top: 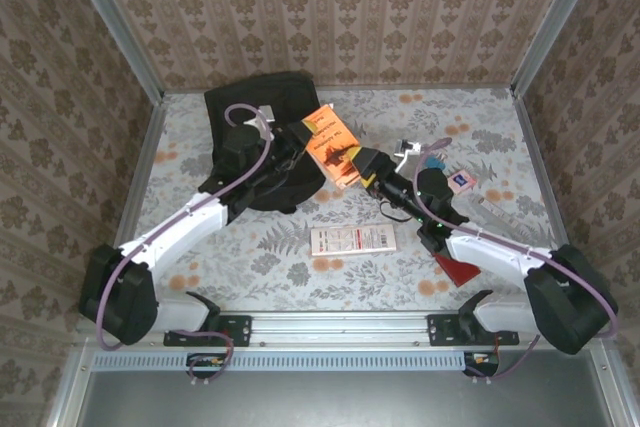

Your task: Pack books, pencil case, and school supplies into a backpack

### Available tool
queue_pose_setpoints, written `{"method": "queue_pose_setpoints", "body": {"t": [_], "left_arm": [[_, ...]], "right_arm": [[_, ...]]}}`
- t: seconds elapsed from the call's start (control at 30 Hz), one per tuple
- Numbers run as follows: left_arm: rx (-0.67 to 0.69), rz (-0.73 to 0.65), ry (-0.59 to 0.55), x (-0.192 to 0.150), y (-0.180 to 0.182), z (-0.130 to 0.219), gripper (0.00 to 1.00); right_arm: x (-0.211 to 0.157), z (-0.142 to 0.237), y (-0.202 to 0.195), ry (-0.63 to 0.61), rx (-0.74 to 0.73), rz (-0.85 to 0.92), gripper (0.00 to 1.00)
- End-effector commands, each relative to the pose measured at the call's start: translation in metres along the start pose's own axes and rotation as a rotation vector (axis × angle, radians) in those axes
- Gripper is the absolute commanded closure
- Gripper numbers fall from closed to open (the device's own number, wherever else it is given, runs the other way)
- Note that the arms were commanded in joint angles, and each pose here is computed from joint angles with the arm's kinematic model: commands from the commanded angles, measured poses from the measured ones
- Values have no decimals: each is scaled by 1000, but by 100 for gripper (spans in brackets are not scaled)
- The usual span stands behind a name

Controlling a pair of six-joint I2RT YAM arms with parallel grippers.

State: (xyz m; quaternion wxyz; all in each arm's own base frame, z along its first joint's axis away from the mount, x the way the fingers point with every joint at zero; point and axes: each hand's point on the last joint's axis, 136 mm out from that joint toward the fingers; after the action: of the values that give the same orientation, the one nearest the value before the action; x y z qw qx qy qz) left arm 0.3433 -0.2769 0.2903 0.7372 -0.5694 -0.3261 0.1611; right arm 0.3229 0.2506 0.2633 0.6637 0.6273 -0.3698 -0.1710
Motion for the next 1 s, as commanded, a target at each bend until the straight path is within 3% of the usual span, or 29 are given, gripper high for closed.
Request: {"method": "queue_pose_setpoints", "body": {"t": [0.0, 0.1, 0.27, 0.33, 0.47, 0.53, 0.6, 0.7, 0.83, 0.97], "left_arm": [[-66, 44, -80, 11, -13, 0, 100], [-55, 62, -97, 9, -8, 0, 100], [-42, 62, -83, 2, -4, -1, 100], [-39, 60, -80, 1, -4, -1, 100], [-16, -27, -36, -4, -6, -1, 100], [41, -154, 9, -2, -6, 3, 79], [172, -292, 65, 1, 6, 14, 60], [373, -467, 130, 17, 30, 35, 46], [636, -562, 251, 36, 68, 52, 44], [819, -437, 221, 70, 115, 85, 43]], "right_arm": [[4, -7, 14, -51, 78, -59, 15], [-4, -14, 15, -31, 95, -66, 22], [-2, -15, 18, -56, 119, -64, 53], [1, -14, 14, -71, 102, -56, 61], [3, -9, 11, -73, 61, -5, 91], [9, 0, 6, -84, 17, 38, 100], [17, 13, -2, -97, -64, 92, 100], [29, 38, -14, -110, -229, 220, 100], [42, 63, -29, -105, -367, 303, 100], [42, 69, -50, -52, -427, 270, 100]]}}
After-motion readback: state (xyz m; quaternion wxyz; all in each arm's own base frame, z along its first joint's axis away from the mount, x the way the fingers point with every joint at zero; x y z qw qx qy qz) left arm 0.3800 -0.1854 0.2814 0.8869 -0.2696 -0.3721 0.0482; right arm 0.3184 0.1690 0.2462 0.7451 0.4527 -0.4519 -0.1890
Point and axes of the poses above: each hand's point on the last joint's axis, 136 mm out from that joint toward the fingers, its own z axis back along the fingers, its own y axis along the line the jaws close on, x = y × z, and after that the axes turned 1 degree about -z, right-handed
